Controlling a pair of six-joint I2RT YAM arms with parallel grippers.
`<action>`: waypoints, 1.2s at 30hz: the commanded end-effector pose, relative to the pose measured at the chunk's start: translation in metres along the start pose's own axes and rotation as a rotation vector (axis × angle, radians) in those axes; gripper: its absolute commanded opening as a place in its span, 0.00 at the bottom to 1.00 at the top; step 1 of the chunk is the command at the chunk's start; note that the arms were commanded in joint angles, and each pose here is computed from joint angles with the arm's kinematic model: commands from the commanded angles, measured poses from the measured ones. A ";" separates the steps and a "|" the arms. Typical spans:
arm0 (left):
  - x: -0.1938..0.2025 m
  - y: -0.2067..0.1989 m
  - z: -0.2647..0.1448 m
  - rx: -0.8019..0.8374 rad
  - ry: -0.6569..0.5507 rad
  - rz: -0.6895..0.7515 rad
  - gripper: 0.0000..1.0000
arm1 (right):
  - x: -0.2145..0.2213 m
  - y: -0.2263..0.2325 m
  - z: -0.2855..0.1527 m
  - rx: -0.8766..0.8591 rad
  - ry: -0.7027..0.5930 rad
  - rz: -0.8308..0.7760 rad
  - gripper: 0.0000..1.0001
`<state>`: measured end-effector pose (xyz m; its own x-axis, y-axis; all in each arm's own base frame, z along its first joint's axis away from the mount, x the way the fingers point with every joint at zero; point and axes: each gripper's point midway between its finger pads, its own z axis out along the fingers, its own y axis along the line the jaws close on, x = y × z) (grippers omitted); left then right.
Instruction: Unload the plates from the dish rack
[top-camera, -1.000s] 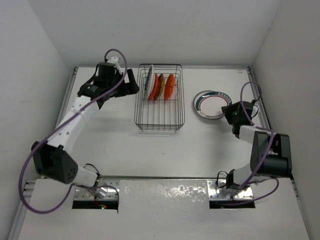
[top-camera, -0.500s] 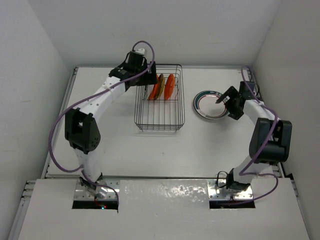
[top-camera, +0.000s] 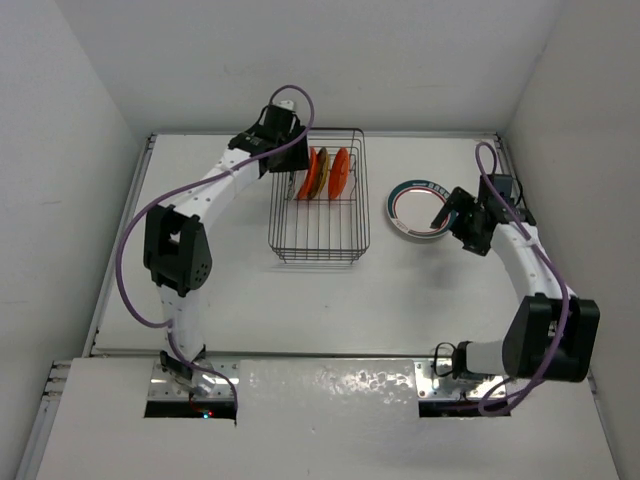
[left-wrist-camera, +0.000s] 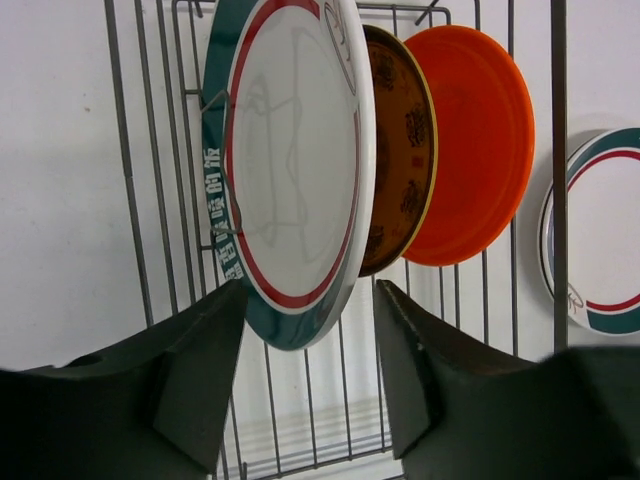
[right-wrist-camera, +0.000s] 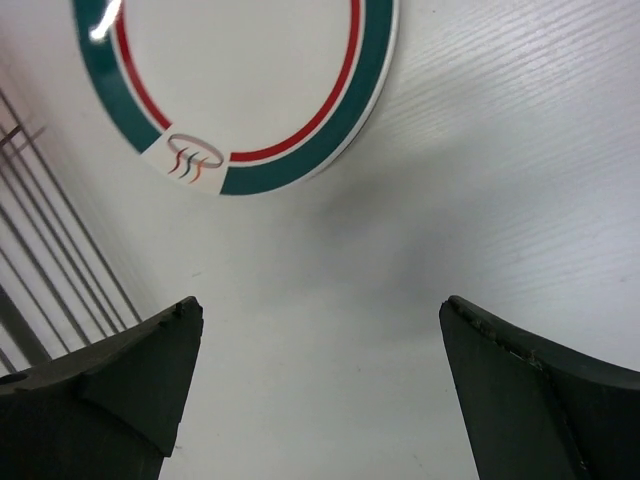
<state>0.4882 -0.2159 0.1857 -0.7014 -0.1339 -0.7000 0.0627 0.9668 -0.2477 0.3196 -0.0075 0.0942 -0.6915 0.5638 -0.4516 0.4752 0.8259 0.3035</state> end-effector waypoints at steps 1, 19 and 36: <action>-0.025 -0.015 0.005 0.051 -0.067 -0.012 0.50 | 0.006 -0.001 -0.016 0.005 -0.022 -0.069 0.99; -0.076 -0.022 -0.040 0.072 -0.184 0.209 0.00 | -0.017 0.030 -0.091 -0.089 -0.126 -0.073 0.99; -0.048 -0.102 -0.164 0.128 -0.434 0.991 0.00 | -0.082 0.117 -0.147 -0.397 -0.213 0.114 0.99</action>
<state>0.4142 -0.2572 0.3325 -0.1923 0.4522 -0.8709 0.5853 0.7652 0.2681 0.3317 0.0260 0.2515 -0.5527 0.6097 -0.5681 0.3398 0.7873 0.5144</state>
